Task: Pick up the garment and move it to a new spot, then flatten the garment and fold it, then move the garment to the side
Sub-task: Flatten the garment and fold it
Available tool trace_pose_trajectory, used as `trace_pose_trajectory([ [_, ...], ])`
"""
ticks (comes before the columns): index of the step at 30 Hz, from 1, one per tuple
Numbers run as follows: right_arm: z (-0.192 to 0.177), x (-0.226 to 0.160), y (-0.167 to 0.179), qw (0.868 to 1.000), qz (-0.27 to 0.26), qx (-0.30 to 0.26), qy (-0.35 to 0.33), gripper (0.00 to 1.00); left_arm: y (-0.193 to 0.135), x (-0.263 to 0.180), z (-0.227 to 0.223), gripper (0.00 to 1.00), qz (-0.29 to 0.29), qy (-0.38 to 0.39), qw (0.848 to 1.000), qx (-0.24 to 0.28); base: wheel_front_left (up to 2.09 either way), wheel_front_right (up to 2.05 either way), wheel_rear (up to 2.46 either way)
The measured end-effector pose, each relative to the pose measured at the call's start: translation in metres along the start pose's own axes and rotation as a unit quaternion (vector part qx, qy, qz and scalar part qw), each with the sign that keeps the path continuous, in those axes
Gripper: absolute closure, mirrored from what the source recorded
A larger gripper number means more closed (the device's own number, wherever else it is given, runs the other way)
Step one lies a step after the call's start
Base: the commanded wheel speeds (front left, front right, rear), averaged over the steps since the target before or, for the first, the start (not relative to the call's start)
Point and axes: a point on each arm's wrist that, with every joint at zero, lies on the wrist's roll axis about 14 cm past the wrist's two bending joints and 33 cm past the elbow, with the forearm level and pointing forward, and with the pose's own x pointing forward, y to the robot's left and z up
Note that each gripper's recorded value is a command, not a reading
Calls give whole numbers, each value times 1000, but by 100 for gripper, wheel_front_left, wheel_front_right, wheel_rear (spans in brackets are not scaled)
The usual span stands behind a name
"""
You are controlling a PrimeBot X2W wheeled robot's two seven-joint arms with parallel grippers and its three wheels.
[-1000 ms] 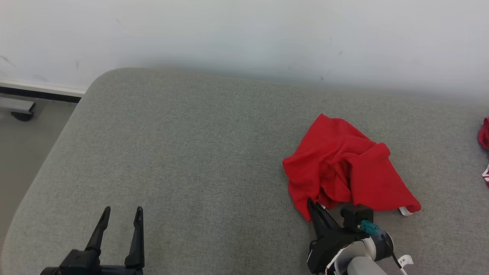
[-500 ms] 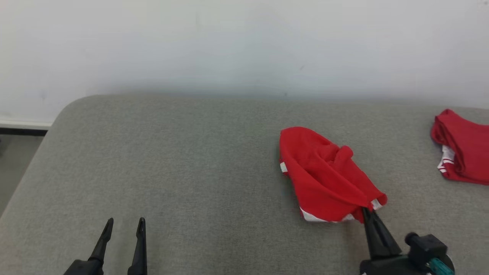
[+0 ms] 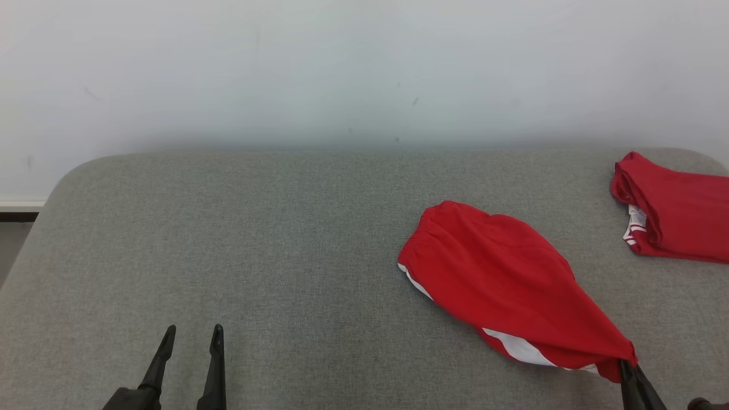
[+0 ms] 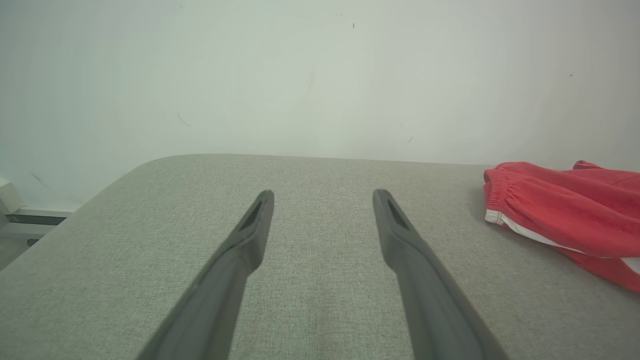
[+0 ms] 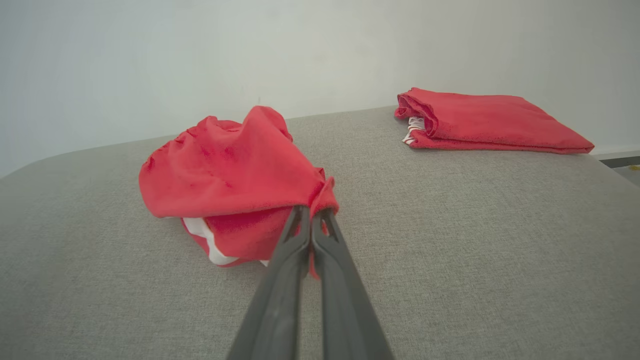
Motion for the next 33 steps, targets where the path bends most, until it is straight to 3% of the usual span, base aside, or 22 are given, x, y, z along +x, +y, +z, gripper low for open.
trace_pose_trajectory([
  [1, 1, 0, 0, 1000, -2, -1, -1, 68, 0, 0, 0, 0, 0, 0, 1000, 0, 0, 0, 0],
  [2, 3, 0, 1, 1000, -3, -3, -4, 0, 0, 0, 0, 0, 0, 0, 1000, 0, 0, 0, 0],
  [12, 51, 7, 9, 994, 1, -34, -103, 0, 5, -4, 3, 0, 3, -3, 1000, 6, 0, 0, 0],
  [18, 79, 10, 33, 986, 25, -31, -163, 0, 8, -7, 6, 0, 6, -7, 1000, 11, 0, 0, 0],
  [28, 64, 11, 50, 987, 41, -16, -153, 0, 16, -11, 7, 0, 17, -7, 1000, 16, 0, 0, 0],
  [33, 59, 14, 50, 988, 39, -12, -147, 0, 3, 2, 8, 0, -8, -8, 1000, 21, 0, 0, 0],
])
